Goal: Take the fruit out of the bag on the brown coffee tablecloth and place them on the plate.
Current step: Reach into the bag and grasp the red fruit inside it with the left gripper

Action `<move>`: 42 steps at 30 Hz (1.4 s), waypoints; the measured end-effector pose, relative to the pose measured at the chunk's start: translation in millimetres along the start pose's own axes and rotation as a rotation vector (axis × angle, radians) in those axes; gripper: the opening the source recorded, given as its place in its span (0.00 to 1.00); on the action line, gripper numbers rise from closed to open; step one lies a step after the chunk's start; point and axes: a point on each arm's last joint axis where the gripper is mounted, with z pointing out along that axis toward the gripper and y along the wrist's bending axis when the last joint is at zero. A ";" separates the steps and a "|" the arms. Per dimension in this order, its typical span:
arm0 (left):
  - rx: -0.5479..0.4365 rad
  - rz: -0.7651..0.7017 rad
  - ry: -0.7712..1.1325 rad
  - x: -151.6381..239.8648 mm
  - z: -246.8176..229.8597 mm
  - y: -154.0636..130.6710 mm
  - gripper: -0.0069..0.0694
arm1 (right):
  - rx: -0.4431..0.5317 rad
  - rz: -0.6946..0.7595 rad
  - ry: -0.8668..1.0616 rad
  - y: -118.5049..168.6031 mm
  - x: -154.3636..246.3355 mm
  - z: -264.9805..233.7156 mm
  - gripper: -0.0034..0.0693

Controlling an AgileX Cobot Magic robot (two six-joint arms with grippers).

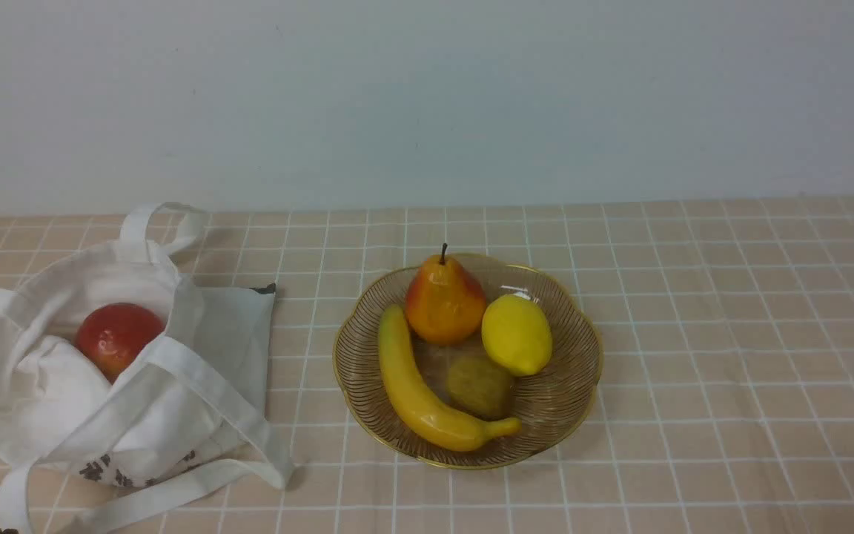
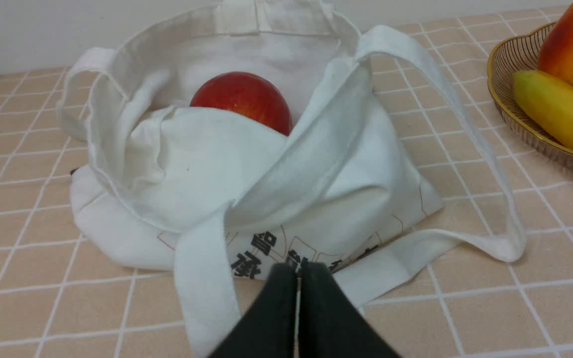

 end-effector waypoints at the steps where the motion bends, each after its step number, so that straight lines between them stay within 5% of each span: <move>1: 0.000 0.000 0.000 0.0 0.0 0.0 0.08 | 0.000 0.000 0.000 0.0 0.0 0.0 0.03; 32: -0.011 0.034 -0.028 -2.3 0.1 1.0 0.08 | 0.000 -0.001 0.000 0.0 0.0 0.0 0.03; 42: 0.122 -0.620 -0.167 -17.2 -1.7 -5.8 0.08 | 0.000 -0.002 0.000 0.0 0.0 0.0 0.03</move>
